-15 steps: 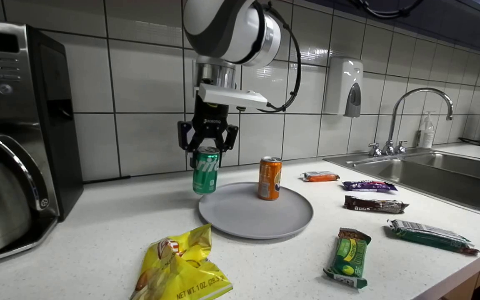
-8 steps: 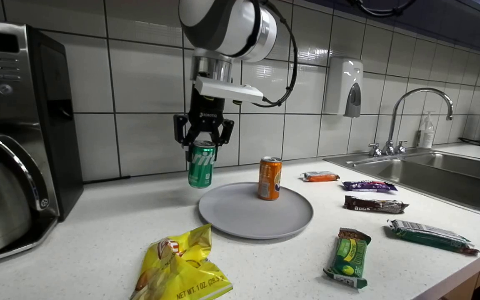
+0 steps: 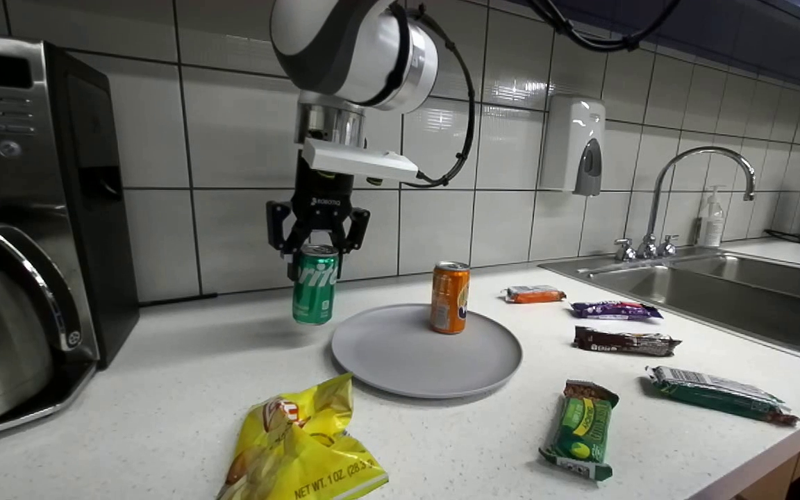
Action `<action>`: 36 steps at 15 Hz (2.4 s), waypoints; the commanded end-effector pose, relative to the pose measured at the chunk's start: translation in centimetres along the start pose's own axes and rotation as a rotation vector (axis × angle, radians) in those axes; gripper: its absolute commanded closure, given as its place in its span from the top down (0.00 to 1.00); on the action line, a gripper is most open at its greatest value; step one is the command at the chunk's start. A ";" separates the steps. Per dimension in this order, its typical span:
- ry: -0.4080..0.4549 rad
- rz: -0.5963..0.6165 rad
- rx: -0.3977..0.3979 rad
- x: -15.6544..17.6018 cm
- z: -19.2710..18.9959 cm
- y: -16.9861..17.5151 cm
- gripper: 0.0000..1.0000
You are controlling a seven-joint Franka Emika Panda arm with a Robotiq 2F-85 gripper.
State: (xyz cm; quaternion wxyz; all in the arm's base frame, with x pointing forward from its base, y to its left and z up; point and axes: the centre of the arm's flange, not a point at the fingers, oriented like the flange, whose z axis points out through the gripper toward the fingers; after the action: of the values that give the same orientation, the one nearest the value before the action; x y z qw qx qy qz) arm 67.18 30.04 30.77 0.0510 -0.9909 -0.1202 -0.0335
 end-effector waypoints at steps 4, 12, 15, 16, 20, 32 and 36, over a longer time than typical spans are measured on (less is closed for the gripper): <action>-0.038 -0.056 0.002 2.0 0.9 -2.1 0.38; -0.076 -0.075 -0.008 2.5 3.5 -2.4 0.38; -0.079 -0.083 -0.008 2.6 3.7 -2.4 0.38; -0.081 -0.085 -0.008 2.7 3.7 -2.4 0.38; -0.091 -0.095 -0.007 2.8 3.9 -2.5 0.99; -0.058 -0.117 0.001 1.9 0.8 -2.5 1.00; -0.042 -0.126 0.002 1.4 -0.7 -2.4 1.00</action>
State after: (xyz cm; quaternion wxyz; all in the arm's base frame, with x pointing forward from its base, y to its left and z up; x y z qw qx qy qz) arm 68.91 33.34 29.88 0.0526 -0.9837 -0.1714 -0.0162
